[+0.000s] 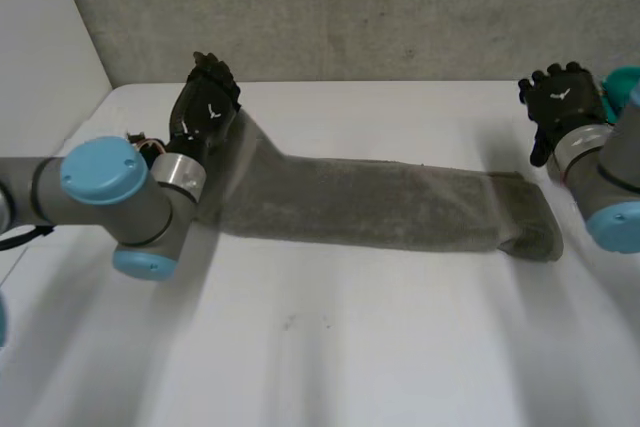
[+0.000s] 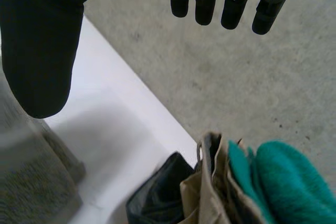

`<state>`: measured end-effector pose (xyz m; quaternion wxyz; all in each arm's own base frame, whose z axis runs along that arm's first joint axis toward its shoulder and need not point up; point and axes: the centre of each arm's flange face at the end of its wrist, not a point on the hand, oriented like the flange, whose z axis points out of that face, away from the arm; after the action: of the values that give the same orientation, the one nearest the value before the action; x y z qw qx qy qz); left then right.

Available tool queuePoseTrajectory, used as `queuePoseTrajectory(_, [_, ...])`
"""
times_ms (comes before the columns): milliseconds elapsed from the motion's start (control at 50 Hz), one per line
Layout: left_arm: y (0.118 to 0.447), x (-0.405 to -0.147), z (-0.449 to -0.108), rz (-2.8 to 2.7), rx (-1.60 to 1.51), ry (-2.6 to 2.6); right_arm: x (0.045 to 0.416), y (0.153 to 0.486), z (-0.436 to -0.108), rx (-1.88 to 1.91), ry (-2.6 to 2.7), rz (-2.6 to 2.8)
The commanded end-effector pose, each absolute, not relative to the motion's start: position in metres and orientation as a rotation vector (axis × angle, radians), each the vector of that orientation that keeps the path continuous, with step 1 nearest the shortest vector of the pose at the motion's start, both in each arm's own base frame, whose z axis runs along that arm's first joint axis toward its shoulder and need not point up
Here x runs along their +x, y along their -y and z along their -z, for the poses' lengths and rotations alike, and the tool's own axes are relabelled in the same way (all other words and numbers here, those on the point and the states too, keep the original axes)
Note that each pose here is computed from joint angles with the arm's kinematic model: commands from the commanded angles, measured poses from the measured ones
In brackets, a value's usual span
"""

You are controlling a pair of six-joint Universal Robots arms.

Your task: Fold the laundry.

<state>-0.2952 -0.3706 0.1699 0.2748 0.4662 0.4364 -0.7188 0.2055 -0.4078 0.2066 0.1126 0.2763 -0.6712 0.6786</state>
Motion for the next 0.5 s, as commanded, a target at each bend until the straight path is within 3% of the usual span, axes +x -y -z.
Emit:
queuePoseTrajectory(20, [0.342, -0.276, -0.176, 1.891, 1.275, -1.227, 0.198, 0.371, -0.215, 0.874, 2.099, -1.953])
queuePoseTrajectory(120, [0.355, -0.243, -0.162, 1.797, 1.245, -1.305, 0.177, 0.357, -0.200, 0.867, 2.269, -1.779])
queuePoseTrajectory(200, [0.360, -0.232, -0.158, 1.770, 1.231, -1.332, 0.174, 0.350, -0.192, 0.866, 2.334, -1.717])
queuePoseTrajectory(500, [0.341, -0.237, -0.149, 1.852, 1.212, -1.488, 0.158, 0.345, -0.151, 0.672, 2.653, -1.670])
